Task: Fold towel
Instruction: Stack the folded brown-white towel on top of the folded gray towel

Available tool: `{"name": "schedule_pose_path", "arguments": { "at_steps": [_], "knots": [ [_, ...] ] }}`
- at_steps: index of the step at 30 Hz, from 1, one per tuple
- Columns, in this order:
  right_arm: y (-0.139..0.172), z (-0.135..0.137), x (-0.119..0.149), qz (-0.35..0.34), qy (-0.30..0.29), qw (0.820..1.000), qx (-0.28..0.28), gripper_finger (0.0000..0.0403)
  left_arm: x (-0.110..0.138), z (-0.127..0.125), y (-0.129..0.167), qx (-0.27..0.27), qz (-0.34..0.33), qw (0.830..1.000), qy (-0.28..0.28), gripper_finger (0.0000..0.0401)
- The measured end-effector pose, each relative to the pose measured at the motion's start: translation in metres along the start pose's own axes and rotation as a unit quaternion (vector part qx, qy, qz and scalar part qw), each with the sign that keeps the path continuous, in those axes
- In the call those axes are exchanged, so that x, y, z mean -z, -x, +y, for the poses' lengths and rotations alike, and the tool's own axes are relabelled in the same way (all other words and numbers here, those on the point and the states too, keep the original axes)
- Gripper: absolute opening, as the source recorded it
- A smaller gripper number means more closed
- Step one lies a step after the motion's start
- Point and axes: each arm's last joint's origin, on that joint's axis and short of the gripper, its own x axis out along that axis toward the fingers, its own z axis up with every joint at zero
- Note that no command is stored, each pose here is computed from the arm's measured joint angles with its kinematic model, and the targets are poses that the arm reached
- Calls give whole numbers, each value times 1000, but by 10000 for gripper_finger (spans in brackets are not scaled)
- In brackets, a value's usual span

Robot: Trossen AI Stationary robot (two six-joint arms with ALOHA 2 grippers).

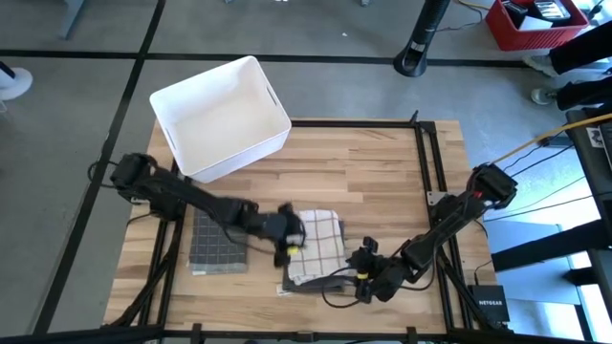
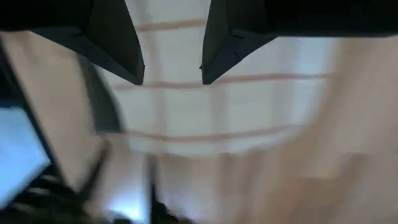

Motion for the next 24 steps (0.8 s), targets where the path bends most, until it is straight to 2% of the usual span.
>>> {"name": "schedule_pose_path", "arguments": {
  "at_steps": [3, 7, 11, 17, 20, 24],
  "knots": [
    [4, 1, -7, -51, 18, 998, 14, 241, 25, -23, -19, 36, 32, 999, -19, 155],
    [-8, 1, -15, -143, 34, 986, 75, 241, 55, -43, -40, 60, 80, 994, -38, 155],
    [-29, -6, -11, -132, 53, 985, 94, 241, 77, -45, -52, 69, 144, 987, -32, 155],
    [-61, -18, 4, -50, 77, 992, 88, 241, 74, -40, -47, 65, 159, 985, -30, 155],
    [-63, -19, 5, -37, 78, 993, 79, 241, 63, -40, -36, 66, 158, 985, -28, 155],
    [-55, -17, -1, -37, 75, 994, 66, 241, 41, -45, -7, 70, 145, 987, -3, 155]
  ]
}}
